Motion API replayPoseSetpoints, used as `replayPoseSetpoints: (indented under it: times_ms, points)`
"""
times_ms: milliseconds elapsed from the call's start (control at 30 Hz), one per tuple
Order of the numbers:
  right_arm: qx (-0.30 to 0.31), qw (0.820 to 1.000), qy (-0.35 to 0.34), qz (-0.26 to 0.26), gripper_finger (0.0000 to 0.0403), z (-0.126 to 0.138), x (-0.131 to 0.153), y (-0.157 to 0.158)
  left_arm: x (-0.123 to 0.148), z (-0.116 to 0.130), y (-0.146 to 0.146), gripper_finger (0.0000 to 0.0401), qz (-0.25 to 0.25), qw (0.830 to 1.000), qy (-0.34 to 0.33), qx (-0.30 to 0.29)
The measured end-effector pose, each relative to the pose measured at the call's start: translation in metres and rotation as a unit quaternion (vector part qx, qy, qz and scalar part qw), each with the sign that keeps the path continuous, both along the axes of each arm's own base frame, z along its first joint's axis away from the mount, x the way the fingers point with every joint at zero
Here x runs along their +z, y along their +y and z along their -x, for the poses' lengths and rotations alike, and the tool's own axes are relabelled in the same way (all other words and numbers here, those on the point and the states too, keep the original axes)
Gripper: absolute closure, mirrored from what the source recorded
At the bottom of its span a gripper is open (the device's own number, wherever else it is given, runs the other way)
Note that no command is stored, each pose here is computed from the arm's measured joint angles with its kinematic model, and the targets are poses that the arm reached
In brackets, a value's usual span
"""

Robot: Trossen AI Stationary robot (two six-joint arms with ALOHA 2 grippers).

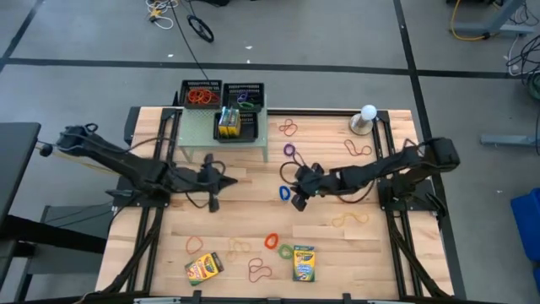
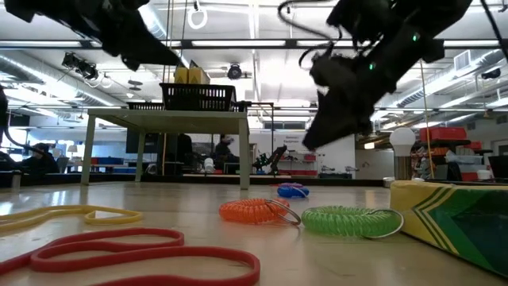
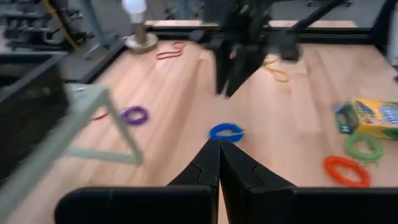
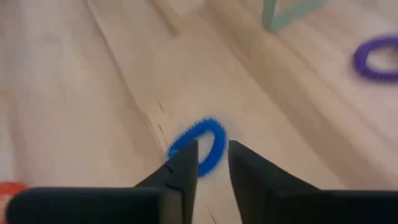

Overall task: Pick & Place Office Desk Supplies
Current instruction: Put the blue spring keychain into the top right black bin on the shelf

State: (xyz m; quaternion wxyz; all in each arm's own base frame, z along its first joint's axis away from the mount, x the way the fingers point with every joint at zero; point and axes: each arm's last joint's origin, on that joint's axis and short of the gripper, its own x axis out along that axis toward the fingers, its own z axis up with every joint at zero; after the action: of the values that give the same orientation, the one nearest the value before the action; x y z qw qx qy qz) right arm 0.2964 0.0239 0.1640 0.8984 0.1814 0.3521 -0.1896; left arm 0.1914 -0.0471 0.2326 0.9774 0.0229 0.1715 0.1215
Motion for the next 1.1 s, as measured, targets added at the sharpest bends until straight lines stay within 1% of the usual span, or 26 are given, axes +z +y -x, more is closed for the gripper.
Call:
replayPoseSetpoints:
  times_ms: [100, 200, 300, 400, 500, 567, 633, 700, 733, 800, 900, 1000, 1100]
  points:
    - [-0.008, 1.0, 0.024, -0.003, 0.0286, -0.008, -0.016, 0.0, -0.008, -0.018, -0.009, 0.0396, 0.015, 0.999, -0.014, -0.039]
    - [-0.01, 0.999, 0.04, 0.0, 0.0275, -0.017, -0.027, -0.001, -0.017, -0.036, -0.017, 0.0396, 0.025, 0.996, -0.032, -0.076]
    - [-0.009, 0.998, 0.055, 0.007, 0.0274, -0.025, -0.036, -0.005, -0.028, -0.051, -0.023, 0.0397, 0.026, 0.994, -0.053, -0.096]
    - [-0.011, 0.998, 0.068, 0.006, 0.028, -0.032, -0.044, -0.01, -0.039, -0.062, -0.027, 0.0396, 0.03, 0.992, -0.065, -0.1]
    - [-0.007, 0.997, 0.078, 0.001, 0.0293, -0.037, -0.051, -0.013, -0.049, -0.069, -0.032, 0.0396, 0.04, 0.991, -0.077, -0.1]
    - [0.001, 0.997, 0.081, 0.005, 0.0309, -0.038, -0.052, -0.014, -0.054, -0.074, -0.034, 0.0396, 0.044, 0.99, -0.091, -0.102]
    - [0.007, 0.996, 0.083, 0.013, 0.0333, -0.038, -0.052, -0.014, -0.058, -0.078, -0.036, 0.0396, 0.045, 0.989, -0.104, -0.099]
    - [0.017, 0.996, 0.084, 0.018, 0.0363, -0.037, -0.049, -0.014, -0.063, -0.082, -0.035, 0.0396, 0.037, 0.989, -0.117, -0.08]
    - [0.023, 0.996, 0.083, 0.021, 0.0377, -0.037, -0.046, -0.014, -0.066, -0.084, -0.034, 0.0396, 0.031, 0.99, -0.121, -0.068]
    - [0.026, 0.997, 0.071, 0.03, 0.0391, -0.035, -0.035, -0.015, -0.07, -0.087, -0.03, 0.0396, 0.021, 0.99, -0.128, -0.047]
    - [0.023, 0.998, 0.053, 0.039, 0.0386, -0.029, -0.011, -0.021, -0.077, -0.091, -0.022, 0.0395, 0.02, 0.991, -0.126, -0.027]
    - [0.015, 0.998, 0.029, 0.062, 0.0389, -0.018, 0.021, -0.032, -0.083, -0.094, -0.015, 0.0395, 0.021, 0.991, -0.129, -0.013]
    - [-0.004, 0.994, 0.012, 0.111, 0.0397, -0.01, 0.061, -0.047, -0.091, -0.082, -0.007, 0.0395, 0.033, 0.986, -0.161, -0.011]
